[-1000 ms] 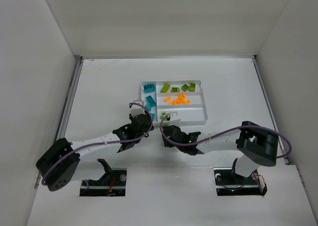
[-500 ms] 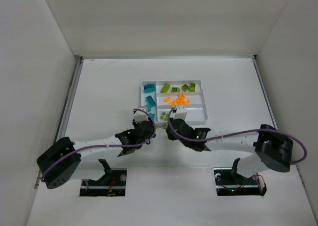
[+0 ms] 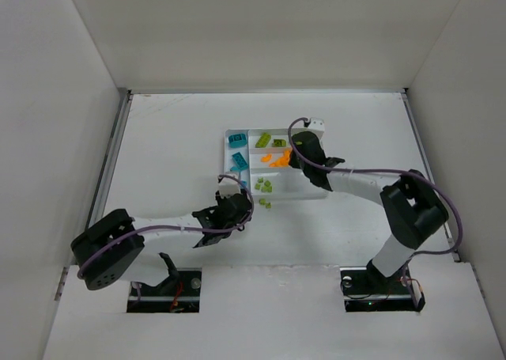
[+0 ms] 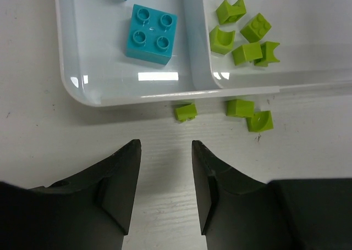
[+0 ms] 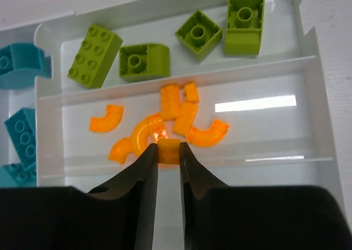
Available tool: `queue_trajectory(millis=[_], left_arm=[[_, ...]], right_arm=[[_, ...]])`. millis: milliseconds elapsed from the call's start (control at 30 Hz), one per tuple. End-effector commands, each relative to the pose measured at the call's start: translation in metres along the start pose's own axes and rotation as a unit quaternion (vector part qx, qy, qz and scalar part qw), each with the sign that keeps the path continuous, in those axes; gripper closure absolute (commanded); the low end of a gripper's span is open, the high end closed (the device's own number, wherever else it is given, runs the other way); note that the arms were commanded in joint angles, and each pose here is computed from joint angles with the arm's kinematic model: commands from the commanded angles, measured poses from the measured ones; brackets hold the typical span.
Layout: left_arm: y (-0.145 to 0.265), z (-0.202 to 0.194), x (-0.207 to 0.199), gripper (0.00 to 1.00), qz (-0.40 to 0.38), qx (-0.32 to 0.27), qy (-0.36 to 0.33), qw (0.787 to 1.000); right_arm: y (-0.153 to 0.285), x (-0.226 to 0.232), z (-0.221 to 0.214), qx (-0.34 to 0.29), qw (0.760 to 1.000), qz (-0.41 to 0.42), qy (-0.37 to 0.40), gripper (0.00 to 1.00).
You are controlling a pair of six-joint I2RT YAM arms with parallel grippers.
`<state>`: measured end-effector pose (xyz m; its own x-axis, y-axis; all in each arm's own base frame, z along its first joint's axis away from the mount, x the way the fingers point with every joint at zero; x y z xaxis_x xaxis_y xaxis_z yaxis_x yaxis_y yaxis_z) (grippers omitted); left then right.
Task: Sort the legos into containers by color
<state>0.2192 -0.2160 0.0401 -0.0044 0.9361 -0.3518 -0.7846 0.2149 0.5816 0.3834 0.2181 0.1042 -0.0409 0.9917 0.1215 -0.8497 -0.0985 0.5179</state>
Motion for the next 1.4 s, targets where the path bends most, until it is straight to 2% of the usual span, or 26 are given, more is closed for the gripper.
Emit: queue_trajectory(millis=[0, 133, 233, 333, 433, 533, 600, 867, 1067, 1367], left_arm=[[-0.003, 0.017, -0.017, 0.6, -0.01, -0.026, 0.031, 0.999], [-0.007, 0.016, -0.02, 0.6, -0.009, -0.025, 0.03, 0.999], [-0.009, 0.016, -0.023, 0.6, -0.01, -0.024, 0.03, 0.999], [-0.013, 0.015, -0.026, 0.6, -0.009, -0.025, 0.028, 0.999], [-0.017, 0.013, -0.029, 0.6, -0.006, -0.024, 0.023, 0.999], [-0.022, 0.012, -0.029, 0.6, 0.0, -0.027, 0.018, 0.999], [-0.025, 0.01, -0.028, 0.62, 0.007, -0.03, 0.011, 0.999], [-0.031, 0.003, -0.024, 0.72, 0.03, -0.037, -0.01, 0.999], [-0.034, 0.001, -0.022, 0.84, 0.042, -0.043, -0.021, 0.998], [0.005, 0.028, -0.044, 0.86, -0.01, -0.064, 0.0, 0.998]], right_arm=[[-0.017, 0.008, 0.027, -0.025, 1.0, 0.015, -0.004, 0.75], [-0.018, 0.005, 0.03, -0.028, 1.0, 0.012, -0.006, 0.51], [-0.008, 0.003, 0.032, -0.034, 0.999, 0.016, -0.007, 0.46], [0.007, 0.001, 0.029, -0.042, 0.999, 0.023, -0.012, 0.46], [0.028, 0.01, 0.016, -0.043, 0.998, 0.046, -0.016, 0.52], [0.051, 0.019, -0.01, -0.031, 0.997, 0.073, -0.017, 0.6], [0.063, 0.022, -0.028, -0.021, 0.996, 0.086, -0.016, 0.61], [0.106, 0.043, -0.088, 0.022, 0.989, 0.142, -0.021, 0.58], [0.108, 0.062, -0.114, 0.044, 0.987, 0.157, -0.018, 0.54], [0.101, 0.086, -0.129, 0.054, 0.985, 0.163, 0.009, 0.5]])
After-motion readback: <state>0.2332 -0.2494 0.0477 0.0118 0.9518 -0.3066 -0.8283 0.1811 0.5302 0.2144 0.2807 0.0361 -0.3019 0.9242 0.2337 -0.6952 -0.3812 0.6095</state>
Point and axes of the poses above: each gripper's point midway between its finger pads, its own y axis back along the fingers, its own x axis along the line the jaws close on, z = x × y, the point moved 1 cm from there along y, back along the fingers, and after that the axes turned 8 degrees about y, right-handed, at the moved point
